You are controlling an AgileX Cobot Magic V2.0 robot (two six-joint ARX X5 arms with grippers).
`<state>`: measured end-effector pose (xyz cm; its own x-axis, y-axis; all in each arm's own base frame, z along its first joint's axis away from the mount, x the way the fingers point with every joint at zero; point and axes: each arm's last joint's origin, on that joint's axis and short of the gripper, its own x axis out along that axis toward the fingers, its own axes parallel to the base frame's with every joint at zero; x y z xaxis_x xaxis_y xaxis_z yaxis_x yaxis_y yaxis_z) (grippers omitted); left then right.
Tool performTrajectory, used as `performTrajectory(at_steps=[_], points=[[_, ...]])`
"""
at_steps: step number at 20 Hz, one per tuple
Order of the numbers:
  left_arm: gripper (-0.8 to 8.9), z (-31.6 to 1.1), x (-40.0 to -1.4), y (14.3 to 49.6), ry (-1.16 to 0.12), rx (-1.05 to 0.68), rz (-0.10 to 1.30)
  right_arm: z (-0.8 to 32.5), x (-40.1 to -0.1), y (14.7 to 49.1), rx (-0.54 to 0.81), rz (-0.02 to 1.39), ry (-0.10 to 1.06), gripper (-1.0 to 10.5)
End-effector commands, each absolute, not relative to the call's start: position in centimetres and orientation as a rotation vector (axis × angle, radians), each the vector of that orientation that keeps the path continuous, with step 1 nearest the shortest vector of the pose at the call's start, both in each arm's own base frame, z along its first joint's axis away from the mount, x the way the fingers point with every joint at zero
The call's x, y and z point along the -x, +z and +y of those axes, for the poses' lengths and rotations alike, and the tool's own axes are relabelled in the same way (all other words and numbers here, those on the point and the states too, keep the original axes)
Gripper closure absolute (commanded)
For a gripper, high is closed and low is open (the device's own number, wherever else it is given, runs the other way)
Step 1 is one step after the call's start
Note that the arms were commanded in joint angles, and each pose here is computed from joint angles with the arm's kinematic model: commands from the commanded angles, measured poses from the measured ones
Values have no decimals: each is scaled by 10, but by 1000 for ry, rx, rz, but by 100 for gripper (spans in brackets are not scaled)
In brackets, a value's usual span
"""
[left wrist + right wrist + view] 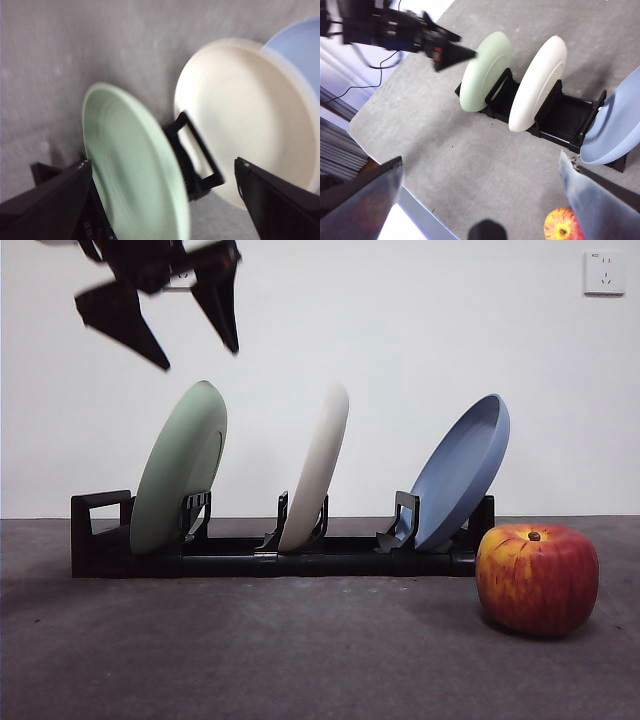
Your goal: Take the green plate from the plate rack,put the plate on the table,take the apple from the table,put the apple in the plate
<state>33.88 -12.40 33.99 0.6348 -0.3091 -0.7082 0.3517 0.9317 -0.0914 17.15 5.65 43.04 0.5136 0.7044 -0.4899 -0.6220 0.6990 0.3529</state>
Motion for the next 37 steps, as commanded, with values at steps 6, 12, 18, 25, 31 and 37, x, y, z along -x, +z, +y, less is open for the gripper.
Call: performTrajectory(at_steps=[6,12,18,25,31,37], points=[[343,-132,-357,309,-374,-68,886,57,-174,431,-139,653,787,412],[346,-132,-356,309,-374,-67,887,58,-175,431,-137,644,788,412],[745,-135,-355,310,-497,-10,901,58,-175,432,-137,637,789,415],[822,-139,-353,310,-533,-2,904,58,-175,432,-137,638,789,415],[822,-139,-351,324,-532,-3,883,58,-175,432,-136,637,789,415],[822,-152,-329,414,-613,-25,739,58,-176,432,-135,630,790,415]])
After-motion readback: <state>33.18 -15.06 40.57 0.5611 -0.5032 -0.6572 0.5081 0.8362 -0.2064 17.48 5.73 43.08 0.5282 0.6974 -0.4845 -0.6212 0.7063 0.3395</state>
